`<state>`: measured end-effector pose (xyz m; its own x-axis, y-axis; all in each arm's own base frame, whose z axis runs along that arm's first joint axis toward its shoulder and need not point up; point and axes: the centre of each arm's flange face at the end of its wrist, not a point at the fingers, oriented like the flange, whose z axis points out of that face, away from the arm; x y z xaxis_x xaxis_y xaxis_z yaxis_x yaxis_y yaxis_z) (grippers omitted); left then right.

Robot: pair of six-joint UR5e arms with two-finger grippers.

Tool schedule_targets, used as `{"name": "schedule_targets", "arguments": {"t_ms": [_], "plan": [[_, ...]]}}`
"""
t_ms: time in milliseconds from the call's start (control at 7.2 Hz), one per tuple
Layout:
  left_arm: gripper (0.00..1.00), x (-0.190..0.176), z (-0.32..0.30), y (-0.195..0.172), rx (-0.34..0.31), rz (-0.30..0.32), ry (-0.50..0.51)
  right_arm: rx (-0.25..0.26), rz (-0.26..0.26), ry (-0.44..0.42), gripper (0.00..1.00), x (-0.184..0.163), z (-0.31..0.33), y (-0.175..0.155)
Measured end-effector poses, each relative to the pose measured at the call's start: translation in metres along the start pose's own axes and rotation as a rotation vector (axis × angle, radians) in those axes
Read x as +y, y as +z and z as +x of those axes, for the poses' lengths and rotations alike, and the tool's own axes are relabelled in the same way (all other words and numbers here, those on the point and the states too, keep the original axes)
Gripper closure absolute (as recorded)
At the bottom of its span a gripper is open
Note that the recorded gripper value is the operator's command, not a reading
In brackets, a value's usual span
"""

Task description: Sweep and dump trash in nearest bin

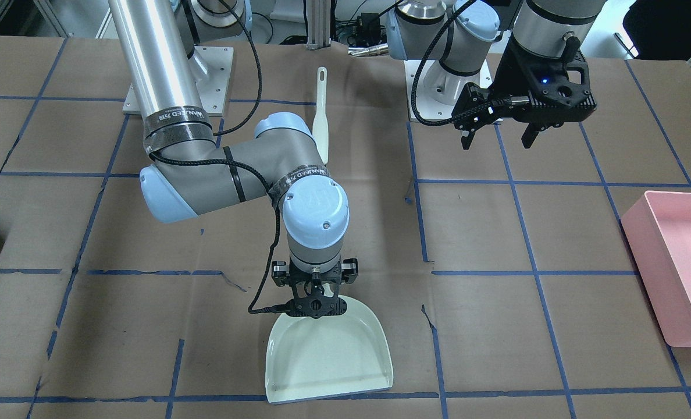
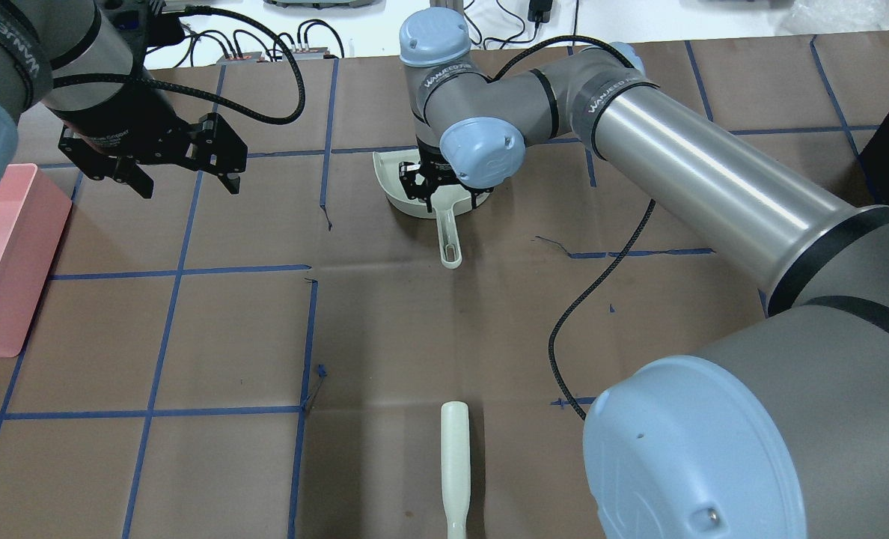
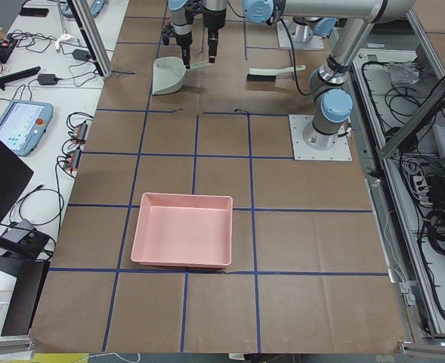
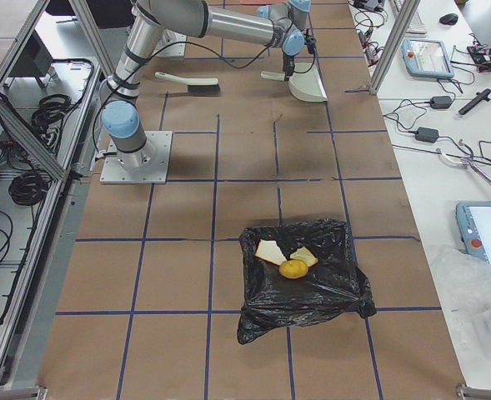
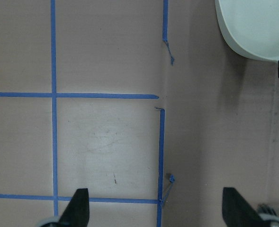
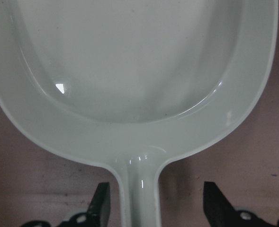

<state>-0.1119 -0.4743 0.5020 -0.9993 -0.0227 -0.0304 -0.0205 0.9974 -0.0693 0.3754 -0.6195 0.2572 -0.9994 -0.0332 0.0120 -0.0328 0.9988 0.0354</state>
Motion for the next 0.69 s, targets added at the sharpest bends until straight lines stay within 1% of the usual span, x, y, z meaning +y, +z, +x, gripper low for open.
{"name": "schedule_targets", "arguments": {"t_ms": [139,278,695], "plan": [[0.0,0.001,0.0,-0.001,-0.001,0.003,0.002,-0.002,0.003,-0.001,0.0,0.0,0.006,-0.009],[0.0,0.002,0.0,-0.002,-0.001,0.004,0.003,0.001,0.0,-0.024,0.0,0.003,0.018,-0.027],[0.0,0.001,0.0,-0.002,0.0,0.003,0.002,0.011,-0.045,-0.147,0.0,0.025,0.095,-0.109]]}}
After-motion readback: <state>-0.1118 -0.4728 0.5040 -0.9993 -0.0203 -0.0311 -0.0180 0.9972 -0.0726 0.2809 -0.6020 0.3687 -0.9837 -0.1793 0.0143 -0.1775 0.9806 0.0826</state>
